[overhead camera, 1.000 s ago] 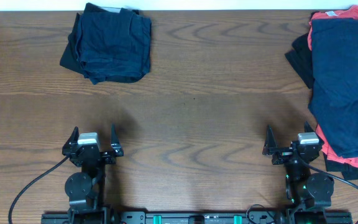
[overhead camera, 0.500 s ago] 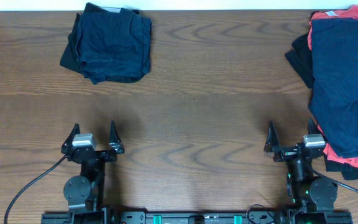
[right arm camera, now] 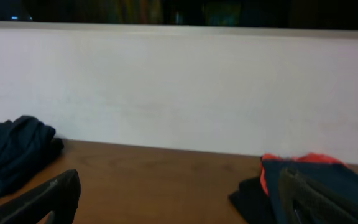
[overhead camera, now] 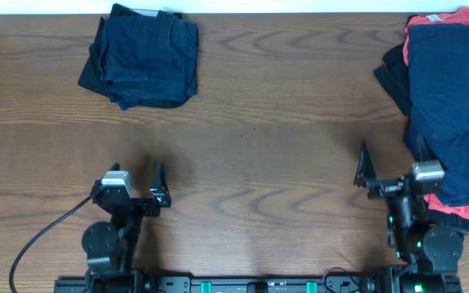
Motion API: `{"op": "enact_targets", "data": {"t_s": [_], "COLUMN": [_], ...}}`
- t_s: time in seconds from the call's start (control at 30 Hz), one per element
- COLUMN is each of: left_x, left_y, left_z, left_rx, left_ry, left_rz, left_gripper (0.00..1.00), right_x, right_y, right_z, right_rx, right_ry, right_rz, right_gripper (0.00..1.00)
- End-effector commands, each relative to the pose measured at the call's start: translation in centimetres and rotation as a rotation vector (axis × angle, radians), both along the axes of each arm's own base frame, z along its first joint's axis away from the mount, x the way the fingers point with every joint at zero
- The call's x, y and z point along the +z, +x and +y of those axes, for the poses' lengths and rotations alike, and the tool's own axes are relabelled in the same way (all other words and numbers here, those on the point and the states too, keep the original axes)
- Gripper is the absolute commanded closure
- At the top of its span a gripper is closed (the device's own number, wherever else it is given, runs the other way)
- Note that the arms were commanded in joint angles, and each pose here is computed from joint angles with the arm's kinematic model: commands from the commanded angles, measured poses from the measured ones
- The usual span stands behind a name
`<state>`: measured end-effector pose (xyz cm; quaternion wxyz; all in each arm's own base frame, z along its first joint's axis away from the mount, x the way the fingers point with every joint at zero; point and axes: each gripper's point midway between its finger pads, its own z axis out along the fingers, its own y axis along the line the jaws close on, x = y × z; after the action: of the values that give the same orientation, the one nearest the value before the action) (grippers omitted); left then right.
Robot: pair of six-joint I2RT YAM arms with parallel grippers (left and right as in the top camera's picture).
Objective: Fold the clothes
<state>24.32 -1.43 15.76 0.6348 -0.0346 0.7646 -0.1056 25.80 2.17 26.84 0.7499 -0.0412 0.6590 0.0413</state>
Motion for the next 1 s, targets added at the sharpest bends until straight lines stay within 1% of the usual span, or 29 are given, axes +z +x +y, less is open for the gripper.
{"op": "enact_targets", "data": {"t_s": [0.0, 0.07, 0.17, 0.27, 0.37, 0.43, 0.5, 0.6, 0.67, 0.73, 0.8, 0.87, 0.9, 0.97], "left_x": [1.9, 2.4, 3.7, 5.5, 7.9, 9.6, 11.2, 13.1, 13.9, 14.1, 13.5, 12.1, 11.0, 8.6], "left_y": [-0.2, 0.1, 1.0, 2.8, 5.4, 7.3, 9.1, 12.2, 14.5, 16.4, 17.6, 18.6, 19.1, 19.9], "left_z": [-1.1, -1.2, -1.8, -2.1, -2.7, -3.5, -5.0, -7.1, -8.4, -9.2, -10.3, -11.1, -11.4, -11.8], "left_rx": [-0.061, -0.07, -0.11, -0.132, -0.184, -0.23, -0.324, -0.444, -0.512, -0.554, -0.598, -0.593, -0.581, -0.539], "left_ry": [-0.025, -0.031, -0.046, -0.058, -0.08, -0.122, -0.156, -0.172, -0.168, -0.154, -0.172, -0.263, -0.332, -0.443], "left_rz": [0.038, 0.069, 0.115, 0.163, 0.2, 0.222, 0.232, 0.211, 0.158, 0.096, 0.076, 0.131, 0.181, 0.284], "left_gripper": [0.02, 0.02, 0.02, 0.02, 0.02, 0.02, 0.02, 0.02, 0.02, 0.02, 0.02, 0.02, 0.02, 0.02], "right_x": [1.5, 2.2, 3.2, 4.5, 6.6, 7.5, 8.1, 8.7, 8.8, 8.3, 7.5, 6.7, 6.6, 6.7], "right_y": [1.6, 3.0, 5.2, 7.7, 10.3, 11.6, 12.9, 14.8, 15.9, 16.6, 16.9, 16.8, 16.9, 17.2], "right_z": [0.6, 1.0, 2.4, 2.9, 3.8, 4.1, 3.9, 2.6, 0.9, -1.2, -3.4, -5.2, -6.2, -7.7], "right_rx": [0.028, 0.046, 0.114, 0.142, 0.201, 0.222, 0.227, 0.205, 0.175, 0.136, 0.097, 0.073, 0.05, 0.02], "right_ry": [-0.032, -0.054, -0.144, -0.174, -0.173, -0.169, -0.162, -0.143, -0.121, -0.092, -0.058, -0.019, -0.007, 0.005], "right_rz": [0.009, 0.014, 0.035, 0.075, 0.134, 0.182, 0.248, 0.379, 0.477, 0.582, 0.677, 0.76, 0.782, 0.78], "right_gripper": [0.01, 0.01, 0.01, 0.01, 0.01, 0.01, 0.01, 0.01, 0.01, 0.01, 0.01, 0.01, 0.01, 0.01]}}
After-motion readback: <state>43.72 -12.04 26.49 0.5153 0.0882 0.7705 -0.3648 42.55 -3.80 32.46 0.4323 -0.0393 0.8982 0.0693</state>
